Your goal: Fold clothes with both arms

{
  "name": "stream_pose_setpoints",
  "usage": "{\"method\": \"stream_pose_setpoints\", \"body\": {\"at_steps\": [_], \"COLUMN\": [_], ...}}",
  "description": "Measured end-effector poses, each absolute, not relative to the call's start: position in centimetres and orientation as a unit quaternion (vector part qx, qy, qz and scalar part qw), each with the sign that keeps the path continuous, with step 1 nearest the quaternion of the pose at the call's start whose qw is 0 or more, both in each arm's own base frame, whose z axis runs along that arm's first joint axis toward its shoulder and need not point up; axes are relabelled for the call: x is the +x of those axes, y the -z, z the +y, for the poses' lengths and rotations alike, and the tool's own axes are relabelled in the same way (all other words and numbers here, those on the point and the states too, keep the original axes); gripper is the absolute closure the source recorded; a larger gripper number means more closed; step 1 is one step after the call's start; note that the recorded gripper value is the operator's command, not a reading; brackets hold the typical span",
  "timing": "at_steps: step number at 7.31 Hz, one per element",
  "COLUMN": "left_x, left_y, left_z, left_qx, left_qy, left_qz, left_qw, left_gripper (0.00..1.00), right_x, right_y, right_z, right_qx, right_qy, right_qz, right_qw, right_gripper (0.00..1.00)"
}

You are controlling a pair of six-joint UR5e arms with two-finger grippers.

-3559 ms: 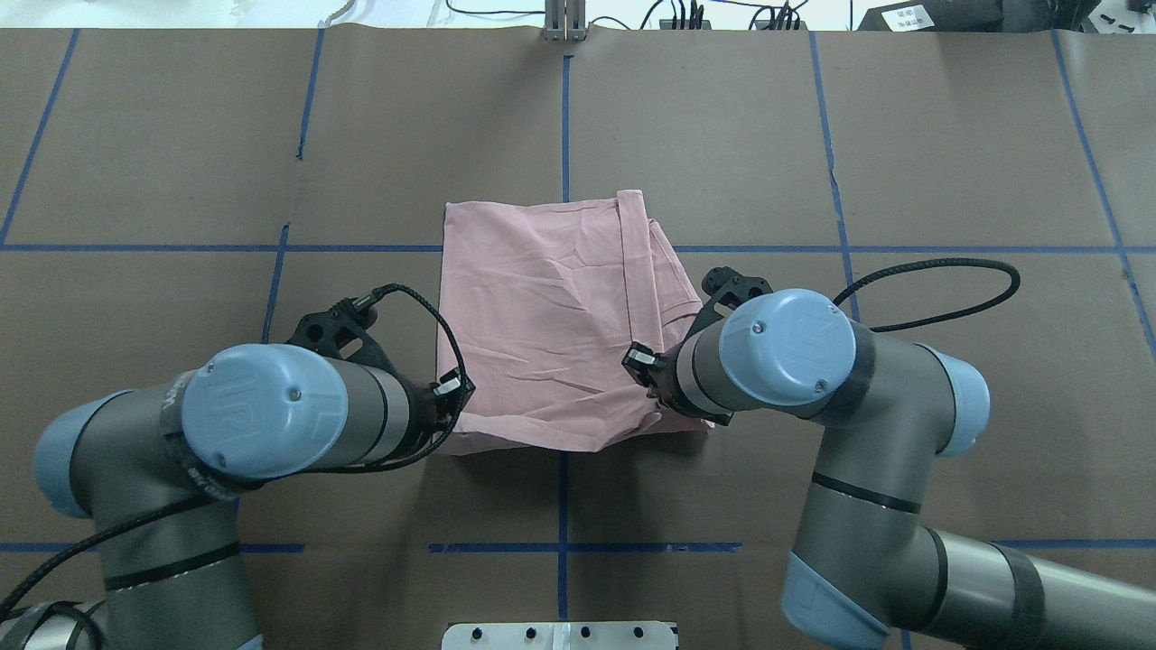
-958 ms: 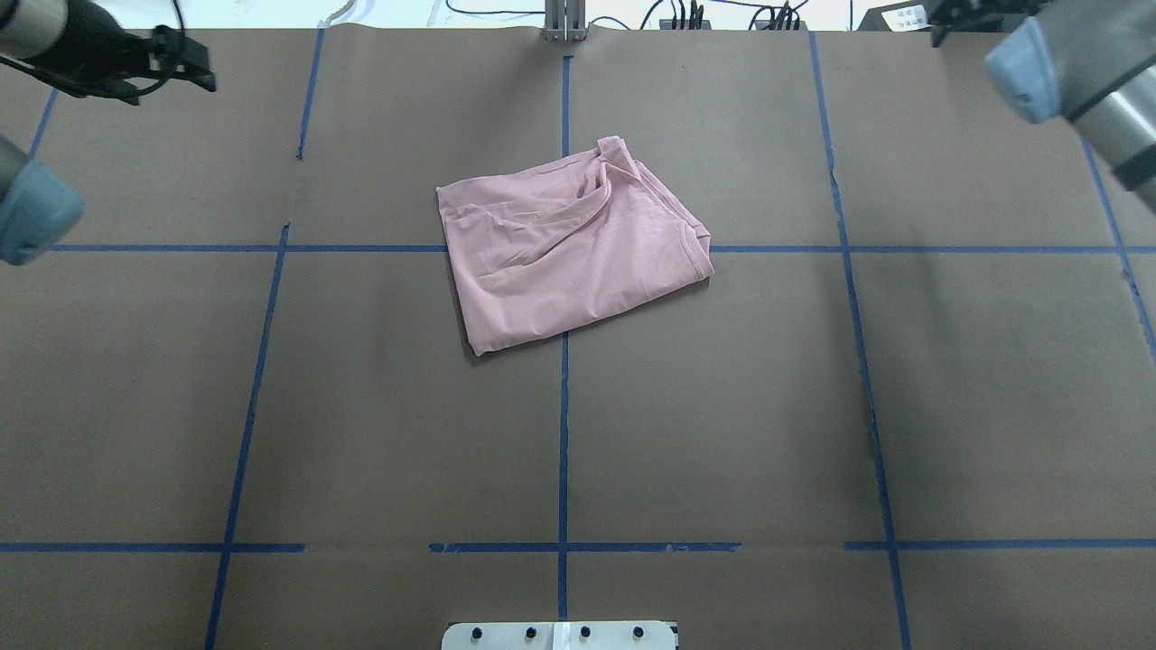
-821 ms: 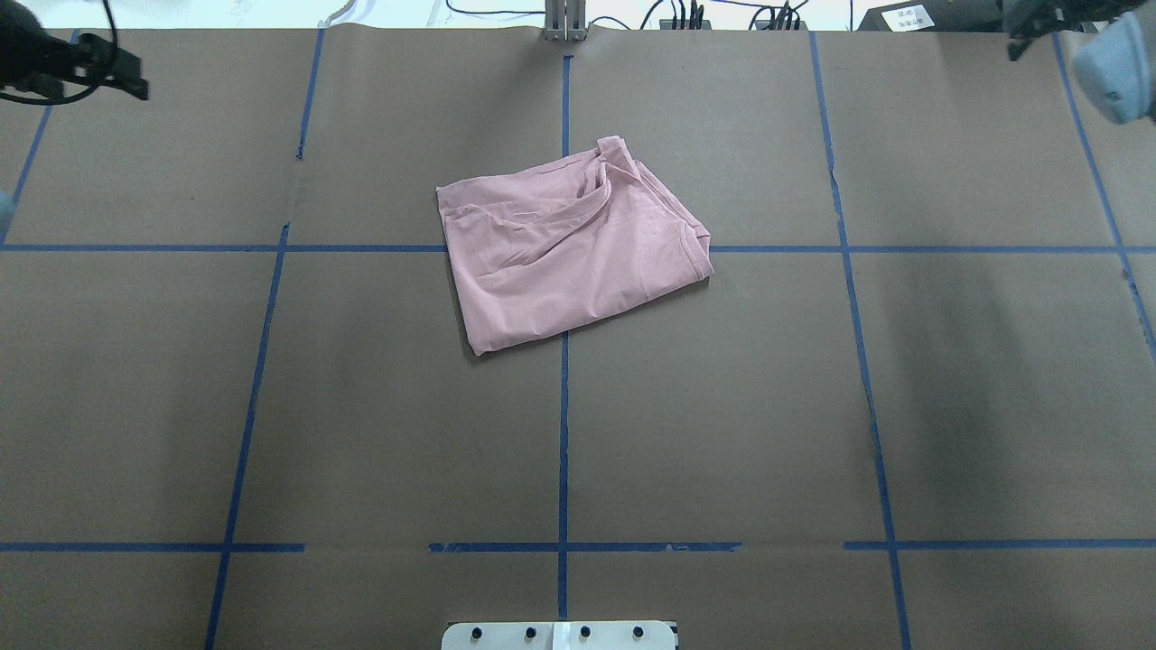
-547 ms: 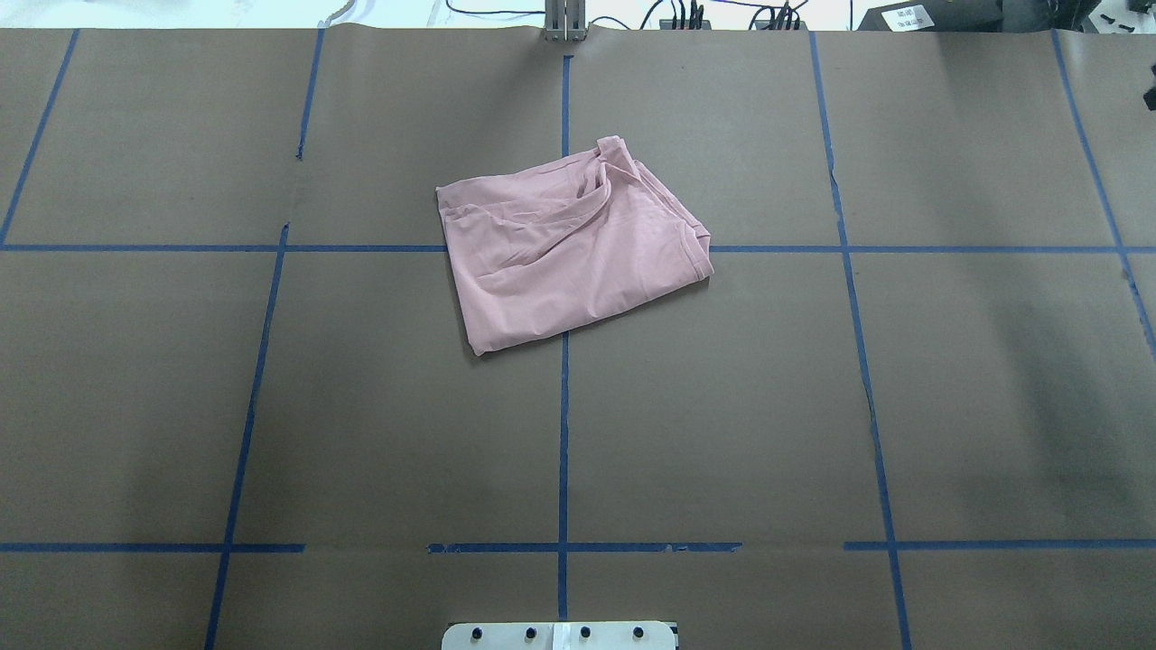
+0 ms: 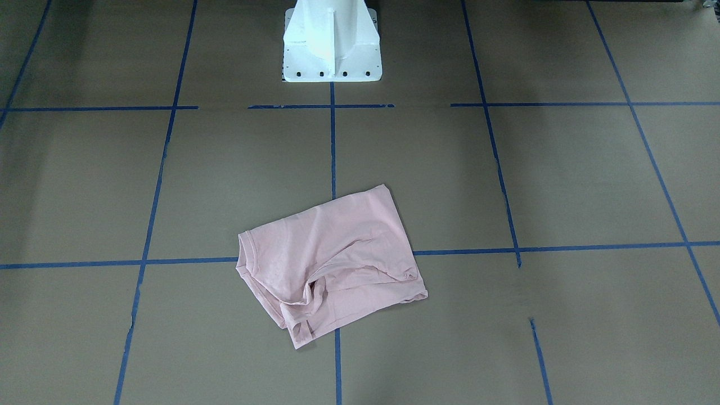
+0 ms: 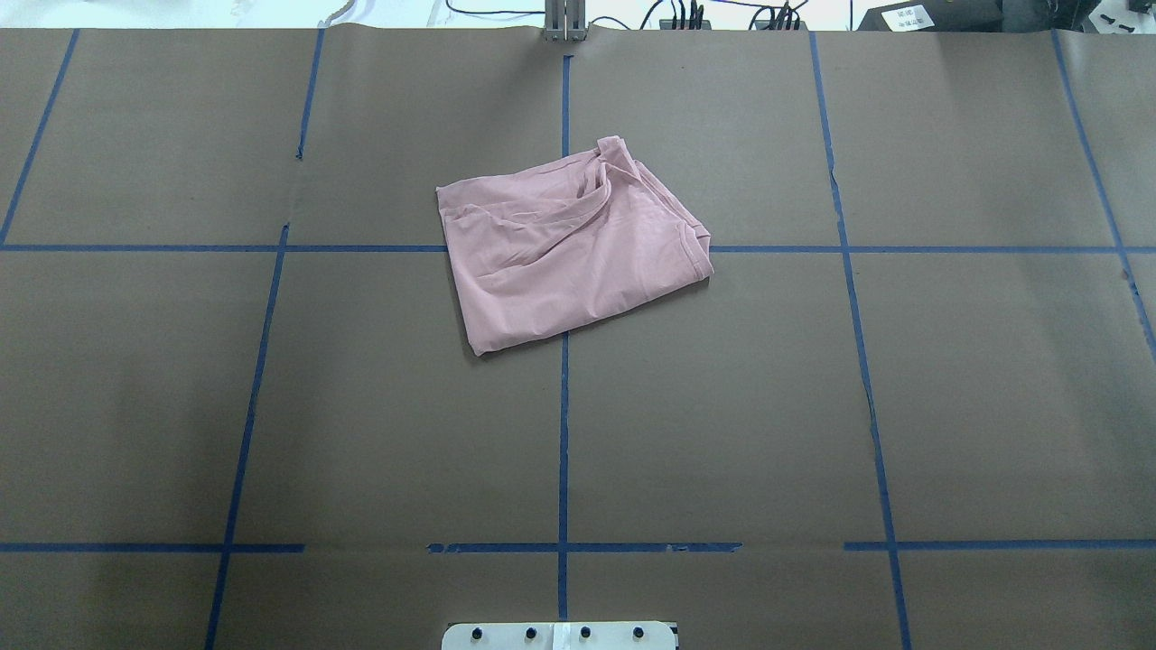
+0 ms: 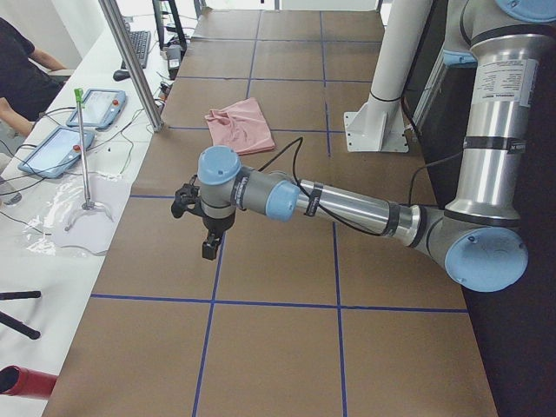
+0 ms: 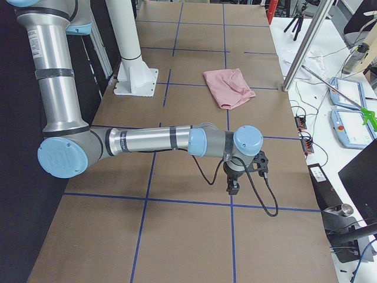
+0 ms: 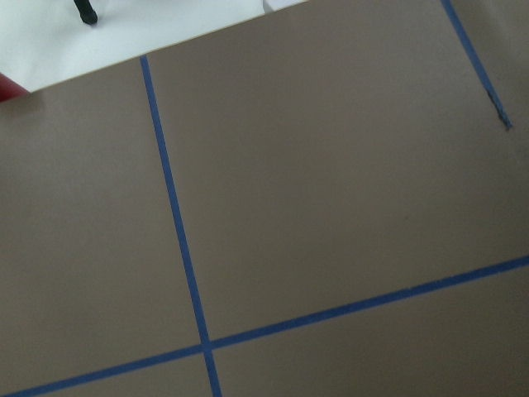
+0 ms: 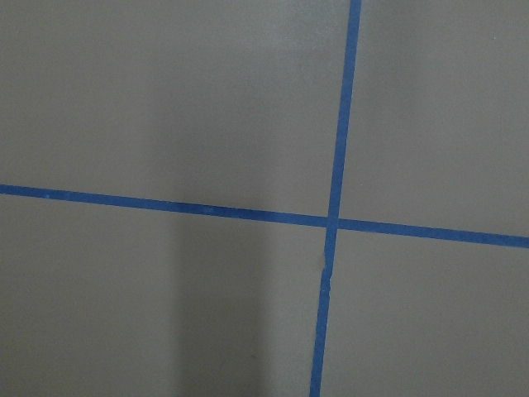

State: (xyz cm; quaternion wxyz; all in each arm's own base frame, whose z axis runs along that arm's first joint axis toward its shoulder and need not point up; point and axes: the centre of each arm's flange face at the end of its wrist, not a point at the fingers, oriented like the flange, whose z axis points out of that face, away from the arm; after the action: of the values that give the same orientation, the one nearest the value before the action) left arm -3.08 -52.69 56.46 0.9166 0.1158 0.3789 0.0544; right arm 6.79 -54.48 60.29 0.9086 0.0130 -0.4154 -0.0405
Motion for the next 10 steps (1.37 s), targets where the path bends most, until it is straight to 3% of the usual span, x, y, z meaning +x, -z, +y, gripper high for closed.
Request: {"method": "stream_pose_setpoints", "body": {"at_steps": [3,7,10], "left_x": [-3.6,-3.7,-3.8], "left_y": [-62.5,-63.2,-64.2], "left_z": [-52.0,-51.6,-50.7], "left_qx": [0.109,0.055,0.039], "left_qy": [-0.045,-0.032,-0.08], "left_qz": [0.364,0.362,0.361], "left_qw": [0.924,0.93,0.928], "left_gripper": [0.0,0.0,0.0], "right_x": [6.9,7.0,7.2], "right_y": [-60.7,-63.4,-64.8], "right_z": [-53.6,-51.8,-50.3], "right_qx": [0.011,-0.013,-0.02], "right_qy": [0.039,0.028,0.007], "right_qz": [-0.413,-0.405,-0.382], "right_qw": [0.91,0.914,0.924], "right_gripper": [0.0,0.0,0.0]}}
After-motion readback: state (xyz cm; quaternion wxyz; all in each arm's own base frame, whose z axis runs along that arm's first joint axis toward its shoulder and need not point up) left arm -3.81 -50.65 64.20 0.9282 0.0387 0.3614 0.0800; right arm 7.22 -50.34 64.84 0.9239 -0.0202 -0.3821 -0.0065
